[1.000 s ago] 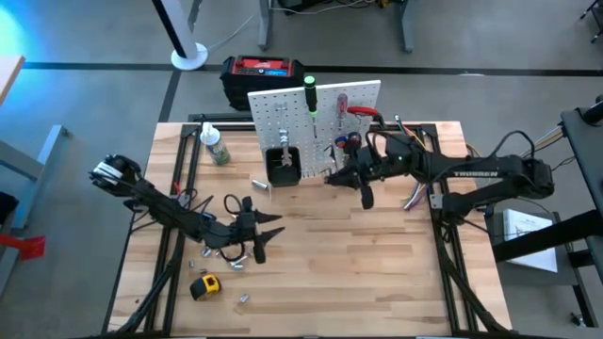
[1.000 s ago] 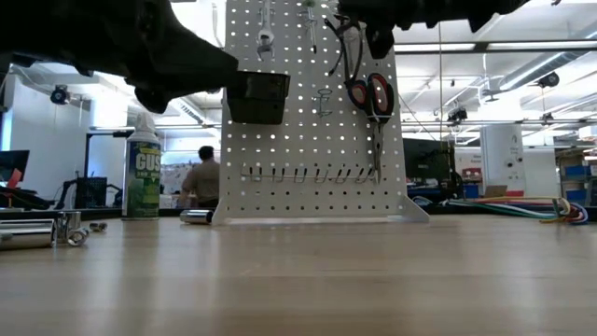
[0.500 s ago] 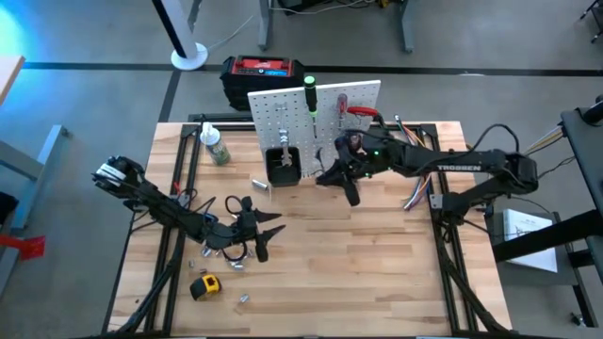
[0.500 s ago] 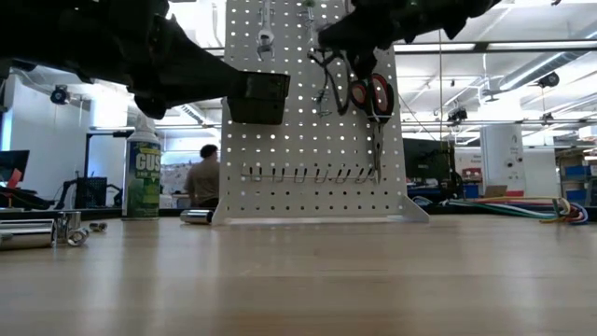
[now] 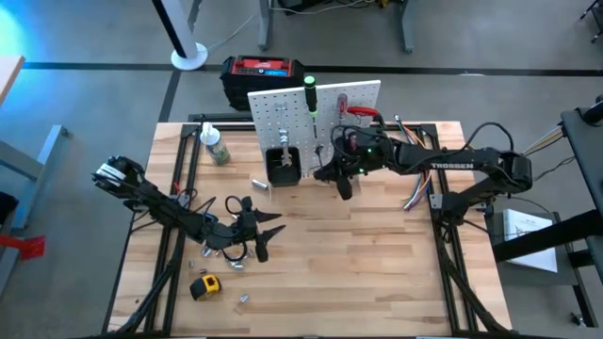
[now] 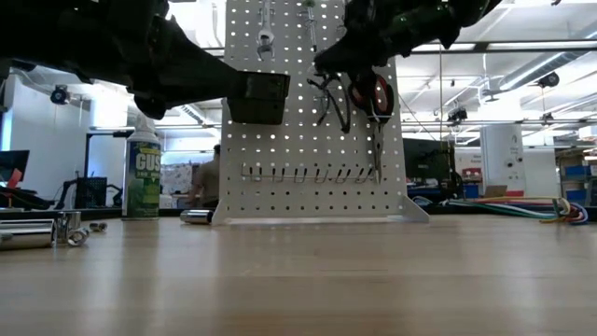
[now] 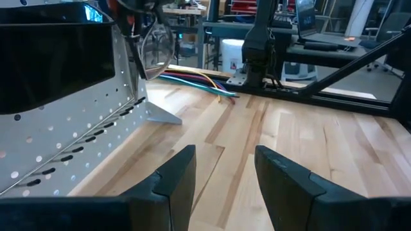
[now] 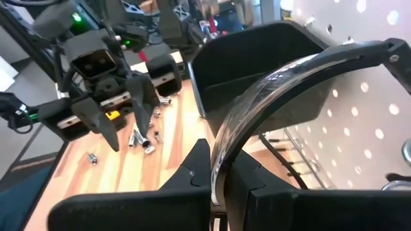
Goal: Hang tools onto peg board
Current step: Hang the safety glasses on the pegboard
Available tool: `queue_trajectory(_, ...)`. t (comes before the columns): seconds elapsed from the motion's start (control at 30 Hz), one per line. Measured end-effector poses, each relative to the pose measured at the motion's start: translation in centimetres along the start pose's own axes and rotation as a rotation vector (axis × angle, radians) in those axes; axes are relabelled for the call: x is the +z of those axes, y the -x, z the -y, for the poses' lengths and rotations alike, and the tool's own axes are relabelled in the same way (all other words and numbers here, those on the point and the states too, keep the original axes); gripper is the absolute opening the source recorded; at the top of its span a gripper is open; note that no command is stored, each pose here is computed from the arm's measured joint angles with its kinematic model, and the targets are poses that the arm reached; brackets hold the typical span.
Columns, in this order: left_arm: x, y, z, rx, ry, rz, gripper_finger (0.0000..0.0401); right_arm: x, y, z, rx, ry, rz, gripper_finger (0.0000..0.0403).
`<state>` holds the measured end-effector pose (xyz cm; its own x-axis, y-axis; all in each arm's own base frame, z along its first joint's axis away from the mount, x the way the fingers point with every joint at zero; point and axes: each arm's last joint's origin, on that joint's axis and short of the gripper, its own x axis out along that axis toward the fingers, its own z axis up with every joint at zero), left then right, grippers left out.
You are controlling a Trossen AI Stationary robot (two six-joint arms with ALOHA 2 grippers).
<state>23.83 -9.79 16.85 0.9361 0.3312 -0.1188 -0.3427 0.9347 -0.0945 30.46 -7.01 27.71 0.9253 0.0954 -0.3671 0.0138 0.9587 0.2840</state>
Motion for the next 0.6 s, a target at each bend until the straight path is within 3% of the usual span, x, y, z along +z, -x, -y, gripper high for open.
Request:
queue_trajectory(0.33, 0.0, 0.0, 0.0, 0.001, -0.002, -0.002, 0.0151, 1.7, 1.2, -1.4, 0.035, 0.106, 0.086, 0.0)
queue_trajectory(0.6, 0.0, 0.0, 0.0, 0.0, -0.002, -0.002, 0.0151, 1.3, 1.2, -1.4, 0.034, 0.066, 0.041, 0.0)
